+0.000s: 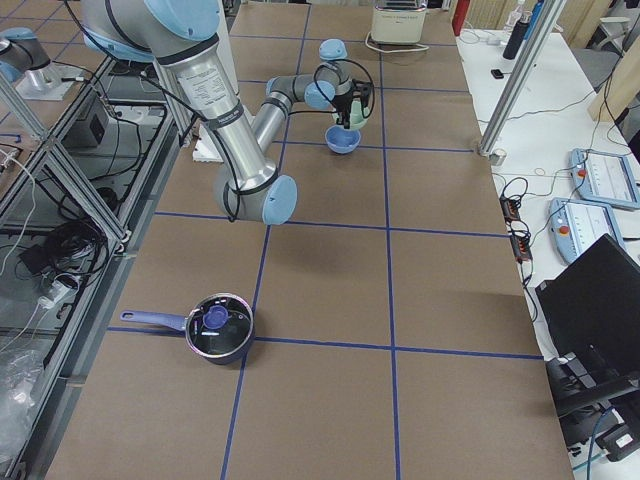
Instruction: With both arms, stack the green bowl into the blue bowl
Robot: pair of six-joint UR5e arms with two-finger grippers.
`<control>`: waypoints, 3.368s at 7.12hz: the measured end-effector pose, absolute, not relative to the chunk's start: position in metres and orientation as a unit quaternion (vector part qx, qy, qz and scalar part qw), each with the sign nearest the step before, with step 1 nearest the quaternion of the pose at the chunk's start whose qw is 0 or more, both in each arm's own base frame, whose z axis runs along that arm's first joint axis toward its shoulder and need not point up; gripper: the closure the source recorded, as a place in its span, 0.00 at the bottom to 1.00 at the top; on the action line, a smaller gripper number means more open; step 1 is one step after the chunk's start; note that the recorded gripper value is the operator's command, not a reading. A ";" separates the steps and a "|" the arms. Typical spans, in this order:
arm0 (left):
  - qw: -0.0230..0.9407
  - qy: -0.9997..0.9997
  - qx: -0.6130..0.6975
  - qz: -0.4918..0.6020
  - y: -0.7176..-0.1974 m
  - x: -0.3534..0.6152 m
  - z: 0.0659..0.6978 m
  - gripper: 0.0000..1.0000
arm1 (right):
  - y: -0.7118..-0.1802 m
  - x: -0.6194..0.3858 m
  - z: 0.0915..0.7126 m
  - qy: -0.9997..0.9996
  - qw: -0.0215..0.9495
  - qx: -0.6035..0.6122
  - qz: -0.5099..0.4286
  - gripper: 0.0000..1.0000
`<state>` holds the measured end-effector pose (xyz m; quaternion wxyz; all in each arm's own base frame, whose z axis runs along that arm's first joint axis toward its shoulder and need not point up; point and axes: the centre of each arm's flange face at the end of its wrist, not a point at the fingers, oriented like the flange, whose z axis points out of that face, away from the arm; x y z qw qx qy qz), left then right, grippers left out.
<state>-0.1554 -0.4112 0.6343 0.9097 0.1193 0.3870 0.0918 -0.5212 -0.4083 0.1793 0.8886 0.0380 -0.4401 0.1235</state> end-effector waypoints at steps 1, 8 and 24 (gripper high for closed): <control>0.910 0.387 0.119 0.092 -0.411 -0.155 0.634 0.02 | -0.403 -0.534 0.187 -0.427 0.895 0.033 0.121 1.00; 0.909 0.389 0.120 0.093 -0.411 -0.155 0.634 0.02 | -0.409 -0.554 0.216 -0.398 0.909 0.029 0.117 1.00; 0.922 0.373 0.088 0.058 -0.436 -0.085 0.624 0.02 | -0.587 -0.169 0.397 -0.392 0.918 0.052 0.019 0.00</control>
